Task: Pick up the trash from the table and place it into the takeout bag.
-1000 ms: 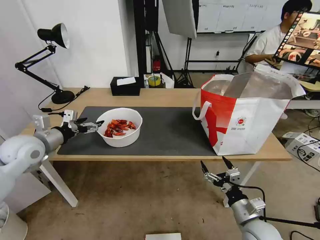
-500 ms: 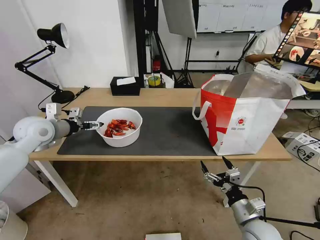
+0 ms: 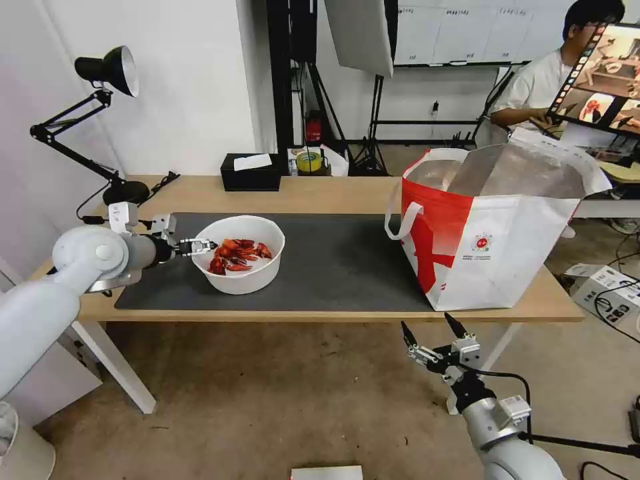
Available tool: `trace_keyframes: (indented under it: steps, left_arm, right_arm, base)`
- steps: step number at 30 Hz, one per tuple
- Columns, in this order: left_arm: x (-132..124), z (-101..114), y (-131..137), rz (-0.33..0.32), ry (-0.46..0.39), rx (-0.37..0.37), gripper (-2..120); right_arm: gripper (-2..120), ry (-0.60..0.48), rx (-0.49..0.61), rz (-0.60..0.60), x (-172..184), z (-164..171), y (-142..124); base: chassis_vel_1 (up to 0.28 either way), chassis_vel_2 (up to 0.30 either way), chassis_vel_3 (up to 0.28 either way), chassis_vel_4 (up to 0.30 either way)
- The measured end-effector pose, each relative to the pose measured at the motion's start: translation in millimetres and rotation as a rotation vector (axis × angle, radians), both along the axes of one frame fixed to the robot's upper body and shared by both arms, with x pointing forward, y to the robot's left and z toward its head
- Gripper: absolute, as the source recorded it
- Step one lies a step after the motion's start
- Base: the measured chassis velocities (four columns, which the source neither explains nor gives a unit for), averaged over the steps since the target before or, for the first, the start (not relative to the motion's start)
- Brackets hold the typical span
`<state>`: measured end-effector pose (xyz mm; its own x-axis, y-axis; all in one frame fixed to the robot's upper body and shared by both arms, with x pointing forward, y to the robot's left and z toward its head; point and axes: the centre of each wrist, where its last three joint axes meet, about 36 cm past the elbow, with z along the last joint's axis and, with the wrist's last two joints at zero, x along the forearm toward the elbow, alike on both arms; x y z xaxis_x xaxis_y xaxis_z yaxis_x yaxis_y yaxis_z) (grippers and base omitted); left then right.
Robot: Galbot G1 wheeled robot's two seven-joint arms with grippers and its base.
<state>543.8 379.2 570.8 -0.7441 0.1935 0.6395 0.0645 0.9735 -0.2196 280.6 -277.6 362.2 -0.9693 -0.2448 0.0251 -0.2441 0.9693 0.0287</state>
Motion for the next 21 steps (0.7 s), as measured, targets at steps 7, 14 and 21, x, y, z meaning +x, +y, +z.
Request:
trace_keyframes:
  steps: [7,14,21]
  left_arm:
    - [1.5,-7.5,-4.7,-0.007,0.008,0.028,100]
    - [3.7,-8.6,-7.4,-0.001,0.008,0.037,80]
    - [0.6,-11.3,-8.8,-0.001,0.018,0.041,57]
  right_arm:
    - [100,0.000,0.000,0.000,0.0,0.0,0.0]
    - [100,0.000,0.000,0.000,0.0,0.0,0.0]
    - [100,0.000,0.000,0.000,0.0,0.0,0.0]
  base:
    - [0.000,0.000,0.000,0.000]
    - [0.000,0.000,0.000,0.000]
    - [0.000,0.000,0.000,0.000]
